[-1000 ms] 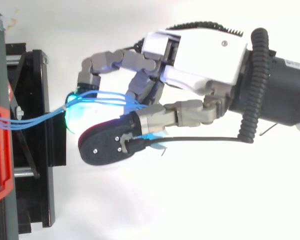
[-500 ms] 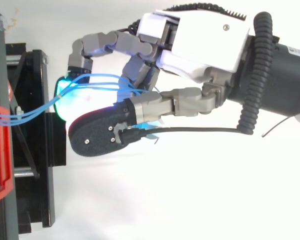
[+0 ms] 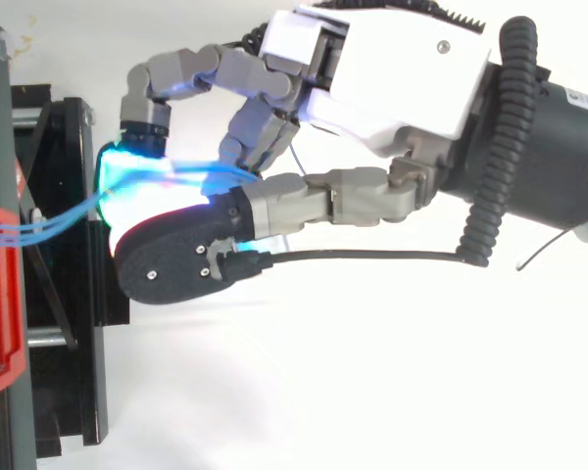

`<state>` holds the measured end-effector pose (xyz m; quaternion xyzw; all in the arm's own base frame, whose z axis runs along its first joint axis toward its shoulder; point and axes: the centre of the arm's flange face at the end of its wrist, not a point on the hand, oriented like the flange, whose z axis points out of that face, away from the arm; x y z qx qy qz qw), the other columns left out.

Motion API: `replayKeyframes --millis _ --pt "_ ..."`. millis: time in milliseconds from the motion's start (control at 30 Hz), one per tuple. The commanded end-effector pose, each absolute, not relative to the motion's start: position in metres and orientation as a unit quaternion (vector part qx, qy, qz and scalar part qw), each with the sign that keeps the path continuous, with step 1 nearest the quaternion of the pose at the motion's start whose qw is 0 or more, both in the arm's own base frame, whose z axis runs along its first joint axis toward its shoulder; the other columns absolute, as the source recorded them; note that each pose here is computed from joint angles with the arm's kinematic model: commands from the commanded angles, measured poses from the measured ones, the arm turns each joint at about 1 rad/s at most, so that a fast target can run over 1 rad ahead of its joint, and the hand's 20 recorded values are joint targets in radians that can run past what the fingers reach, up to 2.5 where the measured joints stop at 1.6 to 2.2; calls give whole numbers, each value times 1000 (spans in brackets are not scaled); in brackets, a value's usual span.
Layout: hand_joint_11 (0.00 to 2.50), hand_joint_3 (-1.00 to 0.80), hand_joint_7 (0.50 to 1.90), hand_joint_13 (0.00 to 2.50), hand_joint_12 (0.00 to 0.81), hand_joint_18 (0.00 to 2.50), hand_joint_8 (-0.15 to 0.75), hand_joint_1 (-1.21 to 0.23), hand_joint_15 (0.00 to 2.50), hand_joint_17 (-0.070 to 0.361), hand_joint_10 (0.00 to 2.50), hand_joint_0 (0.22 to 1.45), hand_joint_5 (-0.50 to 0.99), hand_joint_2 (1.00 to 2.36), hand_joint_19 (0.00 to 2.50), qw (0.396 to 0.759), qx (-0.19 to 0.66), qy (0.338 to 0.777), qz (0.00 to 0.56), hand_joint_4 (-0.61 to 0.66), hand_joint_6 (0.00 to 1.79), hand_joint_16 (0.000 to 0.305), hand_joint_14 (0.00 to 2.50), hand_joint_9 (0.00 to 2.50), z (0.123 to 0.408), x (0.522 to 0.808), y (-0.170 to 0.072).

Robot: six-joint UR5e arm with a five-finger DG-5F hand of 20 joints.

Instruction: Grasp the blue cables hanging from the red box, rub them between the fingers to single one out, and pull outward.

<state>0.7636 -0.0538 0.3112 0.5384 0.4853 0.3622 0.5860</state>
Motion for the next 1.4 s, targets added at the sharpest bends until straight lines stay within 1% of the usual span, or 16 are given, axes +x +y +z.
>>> replayKeyframes --millis 0,100,133,233,333,433,467,567,767,1033,1133,1200,1233,1367 --pt "1499 -500 1202 1109 347 811 233 -577 1172 97 247 557 -108 1000 857 585 541 491 353 216 573 43 28 1188 296 766 -53" --pt "1510 -500 1210 1111 348 804 234 -578 1163 96 215 556 -107 1000 856 580 542 494 354 217 569 43 28 1190 289 768 -53" --pt "1510 -500 1207 1112 344 805 235 -578 1165 96 215 556 -107 1000 857 576 545 497 353 224 568 43 27 1190 278 770 -52" --pt "1513 -500 1218 1131 344 808 233 -579 1197 96 226 554 -107 1000 859 575 544 493 361 217 562 43 27 1191 277 772 -49" --pt "1518 -500 1214 1140 342 808 233 -580 1199 96 244 553 -106 1000 858 577 542 491 363 216 563 43 27 1191 278 773 -48" --pt "1503 -500 1193 1146 344 808 227 -582 1204 96 263 556 -108 1000 858 581 539 486 367 217 585 43 27 1194 294 778 -47" --pt "1504 -500 1188 1147 340 808 232 -583 1200 96 264 558 -109 1000 858 578 541 492 362 212 590 42 28 1194 297 777 -46" --pt "1501 -492 1148 1147 343 810 232 -587 1206 96 268 561 -113 1001 860 570 545 504 353 208 617 43 28 1194 293 773 -43" --pt "1506 -465 1098 1151 335 808 224 -602 1214 95 270 571 -122 1002 862 560 547 515 350 207 661 42 27 1192 288 770 -31" --pt "1512 -438 1020 1173 324 808 219 -622 1244 94 262 583 -130 1005 864 549 554 521 346 195 713 42 28 1192 285 766 -29" --pt "1513 -387 970 1180 328 813 217 -639 1249 94 260 598 -145 1009 857 544 558 524 343 184 780 42 28 1193 284 764 -30" --pt "1521 -369 962 1182 318 814 217 -640 1257 94 265 602 -151 1010 859 537 565 526 342 178 801 42 27 1192 286 762 -30" --pt "1524 -360 961 1183 326 815 223 -640 1262 94 270 600 -154 1011 866 533 568 527 340 171 809 42 27 1190 284 761 -30" --pt "1518 -347 961 1182 321 815 228 -645 1258 94 292 600 -159 1011 867 527 575 525 341 169 821 42 27 1178 288 760 -30"
